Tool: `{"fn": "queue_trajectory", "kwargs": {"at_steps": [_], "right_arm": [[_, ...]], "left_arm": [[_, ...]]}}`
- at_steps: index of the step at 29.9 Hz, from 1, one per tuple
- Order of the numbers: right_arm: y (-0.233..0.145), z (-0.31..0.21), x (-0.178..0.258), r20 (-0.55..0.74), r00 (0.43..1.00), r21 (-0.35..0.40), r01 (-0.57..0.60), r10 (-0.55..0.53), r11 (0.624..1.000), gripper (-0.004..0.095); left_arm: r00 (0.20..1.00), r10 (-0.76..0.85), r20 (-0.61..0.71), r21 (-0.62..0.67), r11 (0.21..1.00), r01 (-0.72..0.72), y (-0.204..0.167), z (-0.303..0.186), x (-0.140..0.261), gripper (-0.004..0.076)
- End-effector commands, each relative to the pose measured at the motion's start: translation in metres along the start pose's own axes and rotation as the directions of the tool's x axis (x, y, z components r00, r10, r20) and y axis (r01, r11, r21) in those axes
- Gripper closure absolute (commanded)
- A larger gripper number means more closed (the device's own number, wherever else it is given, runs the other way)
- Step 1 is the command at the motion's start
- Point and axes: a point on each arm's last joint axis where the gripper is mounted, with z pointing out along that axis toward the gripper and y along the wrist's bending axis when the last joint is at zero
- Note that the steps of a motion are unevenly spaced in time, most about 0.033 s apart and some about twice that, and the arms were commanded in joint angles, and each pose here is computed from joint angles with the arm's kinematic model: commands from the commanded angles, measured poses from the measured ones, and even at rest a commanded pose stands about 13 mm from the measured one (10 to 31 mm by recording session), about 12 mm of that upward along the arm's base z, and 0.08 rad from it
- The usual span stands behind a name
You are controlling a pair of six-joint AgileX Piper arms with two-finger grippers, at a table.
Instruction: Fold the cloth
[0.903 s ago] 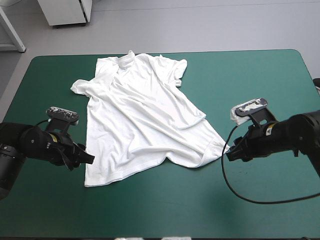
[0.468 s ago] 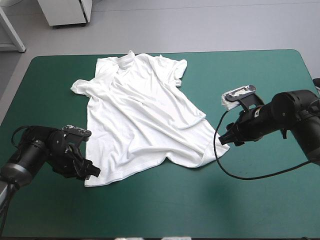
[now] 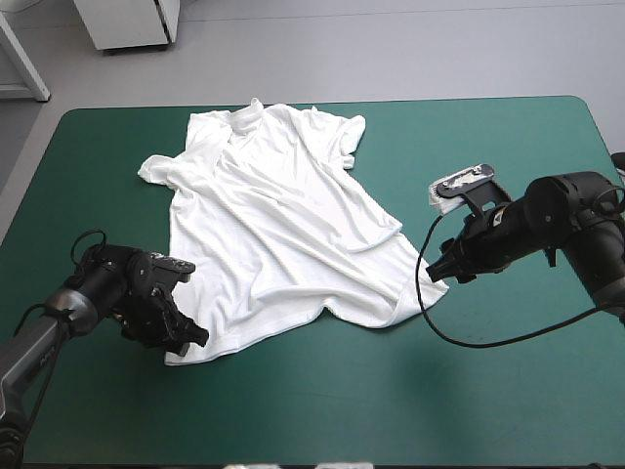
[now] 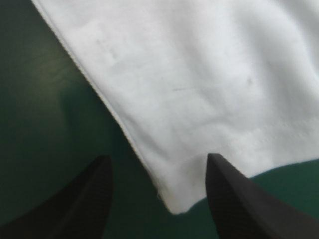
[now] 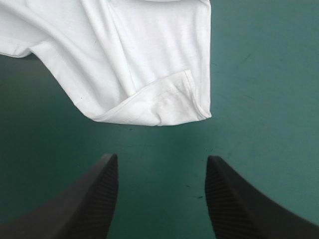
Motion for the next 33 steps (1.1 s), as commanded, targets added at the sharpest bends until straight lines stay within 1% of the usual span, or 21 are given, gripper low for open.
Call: {"fn": "queue_trajectory", "kwargs": {"at_steps": [1, 6, 8, 11, 15, 16, 18, 25, 33], "right_arm": [[0.002, -0.013, -0.006, 0.077, 0.997, 0.014, 0.022, -0.023, 1.000, 0.0398], [-0.005, -0.005, -0.008, 0.039, 0.998, 0.062, 0.044, -0.046, 0.997, 0.0398], [-0.009, 0.003, -0.010, 0.016, 0.999, 0.071, 0.050, -0.051, 0.996, 0.0398], [-0.013, 0.018, -0.015, -0.017, 0.999, 0.071, 0.051, -0.050, 0.996, 0.0398], [-0.019, 0.038, -0.020, -0.072, 0.996, 0.072, 0.063, -0.058, 0.995, 0.0398], [-0.021, 0.044, -0.021, -0.091, 0.994, 0.068, 0.068, -0.061, 0.995, 0.0398], [-0.023, 0.054, -0.023, -0.111, 0.992, 0.062, 0.073, -0.066, 0.995, 0.0399], [-0.034, 0.100, -0.028, -0.219, 0.974, 0.051, 0.072, -0.059, 0.996, 0.0398], [-0.042, 0.139, -0.028, -0.294, 0.955, 0.032, 0.060, -0.048, 0.998, 0.0398]], "left_arm": [[1.000, -0.003, 0.025, 0.023, 1.000, 0.002, -0.004, 0.000, -0.001, 0.0310], [1.000, -0.020, 0.024, 0.063, 0.998, 0.018, -0.007, 0.009, 0.002, 0.0316], [1.000, -0.020, 0.025, 0.064, 0.998, 0.018, -0.008, 0.010, 0.003, 0.0347], [1.000, -0.021, 0.023, 0.063, 0.998, 0.019, -0.008, 0.013, 0.004, 0.0463], [0.999, -0.012, 0.041, 0.060, 0.998, 0.010, -0.007, 0.014, 0.003, 0.0694], [0.999, -0.003, 0.047, 0.059, 0.998, 0.000, -0.007, 0.014, 0.002, 0.0732], [0.999, 0.021, 0.050, 0.065, 0.998, -0.024, -0.008, 0.013, 0.002, 0.0733], [0.999, 0.007, 0.051, 0.087, 0.996, -0.012, -0.010, 0.013, 0.002, 0.0733], [0.999, 0.012, 0.041, 0.093, 0.996, -0.015, -0.010, 0.013, 0.003, 0.0733]]}}
